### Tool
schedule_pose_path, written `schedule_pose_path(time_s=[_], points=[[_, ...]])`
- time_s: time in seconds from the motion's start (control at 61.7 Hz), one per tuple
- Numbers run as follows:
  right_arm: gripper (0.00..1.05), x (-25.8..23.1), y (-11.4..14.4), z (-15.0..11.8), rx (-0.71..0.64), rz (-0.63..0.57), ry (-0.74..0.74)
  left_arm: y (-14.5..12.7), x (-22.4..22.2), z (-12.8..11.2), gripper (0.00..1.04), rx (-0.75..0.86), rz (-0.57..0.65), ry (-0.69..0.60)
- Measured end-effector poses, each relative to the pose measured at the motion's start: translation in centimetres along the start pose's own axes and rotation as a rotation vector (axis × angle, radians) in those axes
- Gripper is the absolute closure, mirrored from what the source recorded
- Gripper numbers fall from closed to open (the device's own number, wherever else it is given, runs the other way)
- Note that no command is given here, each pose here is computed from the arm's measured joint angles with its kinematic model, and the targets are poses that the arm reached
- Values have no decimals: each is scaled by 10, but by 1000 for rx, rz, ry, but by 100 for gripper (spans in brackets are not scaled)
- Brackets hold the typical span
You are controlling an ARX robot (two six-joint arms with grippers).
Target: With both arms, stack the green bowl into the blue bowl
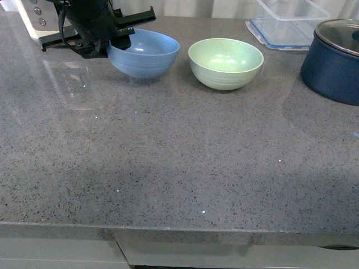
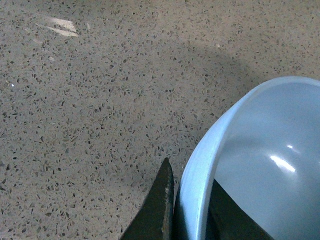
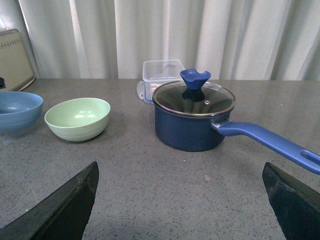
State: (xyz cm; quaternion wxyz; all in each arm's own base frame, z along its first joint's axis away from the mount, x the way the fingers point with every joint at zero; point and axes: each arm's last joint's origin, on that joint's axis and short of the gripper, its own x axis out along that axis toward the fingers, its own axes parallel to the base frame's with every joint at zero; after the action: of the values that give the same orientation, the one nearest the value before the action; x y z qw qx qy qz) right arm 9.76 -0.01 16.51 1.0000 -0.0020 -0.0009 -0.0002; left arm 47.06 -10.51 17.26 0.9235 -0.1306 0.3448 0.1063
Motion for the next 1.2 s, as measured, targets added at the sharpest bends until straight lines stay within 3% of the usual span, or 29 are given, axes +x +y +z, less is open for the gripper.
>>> schedule_pose_path(time_s=[0.859,1.2], points=[[10,0,0,0,0,0,0,-14,17,-7,97,-26,-9,23],[10,0,0,0,0,0,0,-11,9,-4,45,-53,-13,-14]])
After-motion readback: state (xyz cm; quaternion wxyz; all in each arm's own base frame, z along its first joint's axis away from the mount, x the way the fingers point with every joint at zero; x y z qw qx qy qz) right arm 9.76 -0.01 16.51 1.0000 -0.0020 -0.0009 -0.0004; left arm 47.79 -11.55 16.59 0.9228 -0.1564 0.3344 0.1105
